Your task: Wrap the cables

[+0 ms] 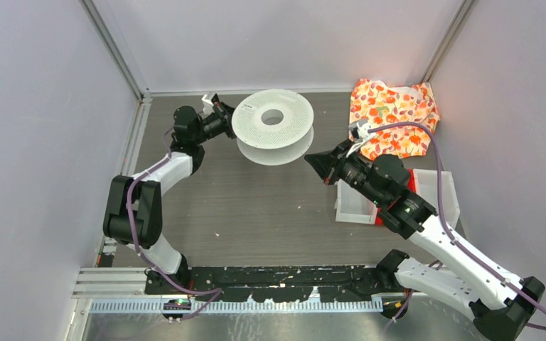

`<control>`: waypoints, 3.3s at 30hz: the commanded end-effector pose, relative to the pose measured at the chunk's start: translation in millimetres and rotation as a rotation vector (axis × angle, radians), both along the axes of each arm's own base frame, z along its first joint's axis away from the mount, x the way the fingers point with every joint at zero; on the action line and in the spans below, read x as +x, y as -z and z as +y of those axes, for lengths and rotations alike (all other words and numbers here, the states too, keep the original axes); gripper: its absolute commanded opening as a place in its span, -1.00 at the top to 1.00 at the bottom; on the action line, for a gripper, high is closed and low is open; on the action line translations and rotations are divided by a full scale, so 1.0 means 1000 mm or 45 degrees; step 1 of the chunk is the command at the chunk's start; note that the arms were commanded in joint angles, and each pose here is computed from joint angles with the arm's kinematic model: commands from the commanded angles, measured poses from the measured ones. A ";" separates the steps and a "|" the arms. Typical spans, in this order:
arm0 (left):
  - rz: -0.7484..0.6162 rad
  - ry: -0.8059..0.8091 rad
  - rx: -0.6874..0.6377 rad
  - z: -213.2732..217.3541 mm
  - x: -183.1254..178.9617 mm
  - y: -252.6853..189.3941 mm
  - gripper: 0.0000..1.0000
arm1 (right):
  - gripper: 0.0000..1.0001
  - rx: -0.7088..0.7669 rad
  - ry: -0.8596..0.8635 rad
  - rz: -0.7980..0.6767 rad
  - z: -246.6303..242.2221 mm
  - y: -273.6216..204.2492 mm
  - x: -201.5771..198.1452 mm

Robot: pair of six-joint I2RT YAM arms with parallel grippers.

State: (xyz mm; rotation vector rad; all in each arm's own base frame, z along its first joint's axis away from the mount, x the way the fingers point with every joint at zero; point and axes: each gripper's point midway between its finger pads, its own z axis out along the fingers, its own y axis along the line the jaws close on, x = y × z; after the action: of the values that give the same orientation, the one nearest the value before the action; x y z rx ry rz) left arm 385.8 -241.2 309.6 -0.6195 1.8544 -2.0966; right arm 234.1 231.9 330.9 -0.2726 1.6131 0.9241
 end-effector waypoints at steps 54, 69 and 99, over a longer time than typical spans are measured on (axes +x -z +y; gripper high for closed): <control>-0.071 0.346 0.056 -0.006 -0.049 -0.069 0.99 | 0.00 0.013 -0.331 -0.185 0.012 -0.070 0.071; -0.090 0.327 0.053 -0.005 -0.049 -0.068 0.99 | 0.86 0.035 -0.257 -0.189 0.014 -0.067 0.086; -0.241 0.052 0.061 0.001 -0.020 -0.055 0.99 | 0.99 0.544 -0.209 0.820 0.021 -0.028 0.055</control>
State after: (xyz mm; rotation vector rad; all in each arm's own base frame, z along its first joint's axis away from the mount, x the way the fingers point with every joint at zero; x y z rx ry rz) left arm 371.3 -247.0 332.1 -0.4948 1.9842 -2.0799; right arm 285.9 243.3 362.5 0.0830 1.8818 1.4351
